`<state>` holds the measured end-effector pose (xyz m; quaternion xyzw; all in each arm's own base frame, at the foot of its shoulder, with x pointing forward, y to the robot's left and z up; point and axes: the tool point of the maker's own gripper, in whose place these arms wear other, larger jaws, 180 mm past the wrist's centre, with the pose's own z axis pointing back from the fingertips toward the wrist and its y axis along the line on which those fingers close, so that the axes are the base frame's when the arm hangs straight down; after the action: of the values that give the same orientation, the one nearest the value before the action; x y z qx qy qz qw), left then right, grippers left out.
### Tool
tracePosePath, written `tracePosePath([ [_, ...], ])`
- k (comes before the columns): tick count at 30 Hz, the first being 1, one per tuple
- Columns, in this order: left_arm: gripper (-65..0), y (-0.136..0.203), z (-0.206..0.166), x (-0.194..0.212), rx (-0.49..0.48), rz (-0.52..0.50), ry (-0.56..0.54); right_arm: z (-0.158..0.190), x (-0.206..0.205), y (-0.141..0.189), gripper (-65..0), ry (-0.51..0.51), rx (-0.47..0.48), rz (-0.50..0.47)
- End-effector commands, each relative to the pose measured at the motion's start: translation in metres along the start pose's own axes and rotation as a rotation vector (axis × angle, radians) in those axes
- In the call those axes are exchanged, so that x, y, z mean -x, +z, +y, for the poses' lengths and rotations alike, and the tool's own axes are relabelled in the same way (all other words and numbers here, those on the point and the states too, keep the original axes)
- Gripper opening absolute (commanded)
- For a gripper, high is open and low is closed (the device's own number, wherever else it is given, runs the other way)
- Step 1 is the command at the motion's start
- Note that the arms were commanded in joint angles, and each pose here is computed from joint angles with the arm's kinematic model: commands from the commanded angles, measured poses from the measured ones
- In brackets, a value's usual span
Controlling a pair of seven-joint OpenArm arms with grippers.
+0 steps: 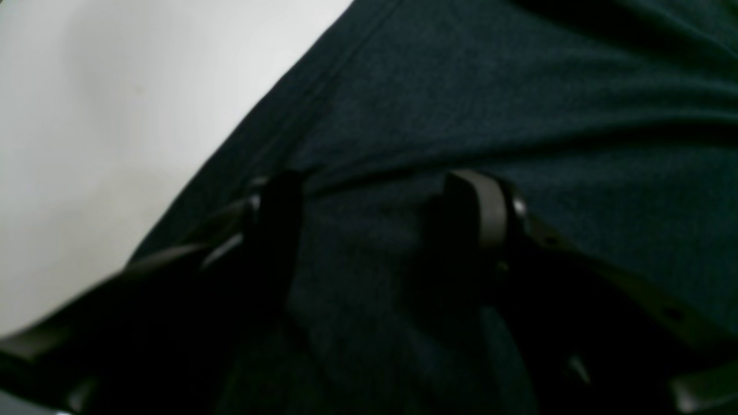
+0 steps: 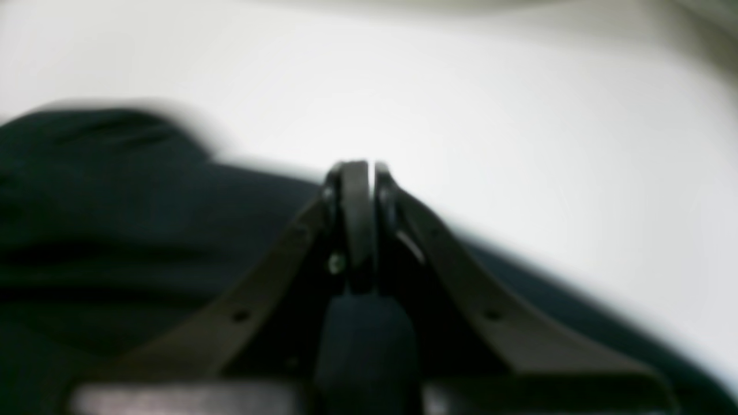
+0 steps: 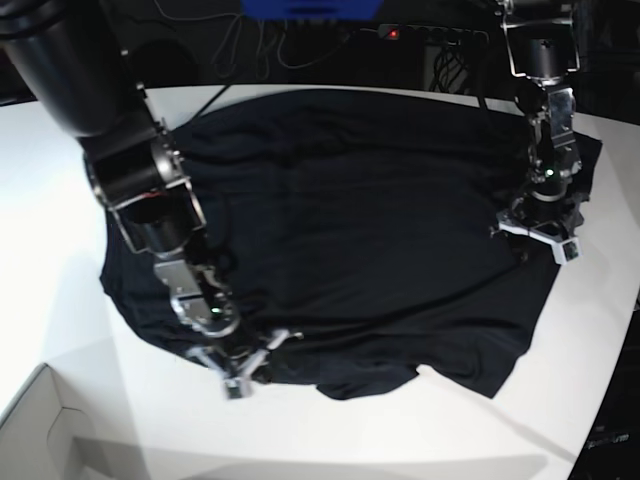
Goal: Layout the t-shirt on the table in an organized manner, then fold the t-shirt properly
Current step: 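Regrasp the shirt hem with both grippers and smooth it outward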
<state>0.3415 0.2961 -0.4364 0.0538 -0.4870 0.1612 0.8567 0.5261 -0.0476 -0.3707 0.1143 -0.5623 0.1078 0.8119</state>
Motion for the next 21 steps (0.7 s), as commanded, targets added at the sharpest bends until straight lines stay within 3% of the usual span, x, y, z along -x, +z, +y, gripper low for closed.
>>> tracePosePath([
  [1,-27.5,0.003,0.007,0.025,-0.021,0.108,0.011,0.005,-0.038,-0.007,-65.0,0.003,-0.016,-0.08],
  [7,-27.5,0.004,0.007,0.026,-0.021,0.109,0.01,0.053,-0.039,-0.013,-65.0,-0.03,-0.119,-0.072],
  [14,-27.5,0.008,0.011,0.036,-0.027,0.13,0.005,0.047,-0.03,-0.015,-65.0,-0.03,-0.096,-0.04],
  [16,-27.5,0.008,0.011,0.036,-0.026,0.13,0.008,0.025,-0.025,-0.015,-65.0,0.02,0.004,-0.031],
  [18,-27.5,0.008,0.009,0.032,-0.022,0.118,0.011,-0.006,-0.032,-0.011,-65.0,0.105,0.17,-0.079],
  [20,-27.5,0.009,0.0,0.008,-0.001,0.057,0.007,-0.039,-0.041,-0.001,-65.0,0.204,0.316,-0.124],
  [21,-27.5,0.01,-0.005,-0.008,0.012,0.017,0.004,-0.047,-0.042,0.002,-65.0,0.228,0.344,-0.131],
])
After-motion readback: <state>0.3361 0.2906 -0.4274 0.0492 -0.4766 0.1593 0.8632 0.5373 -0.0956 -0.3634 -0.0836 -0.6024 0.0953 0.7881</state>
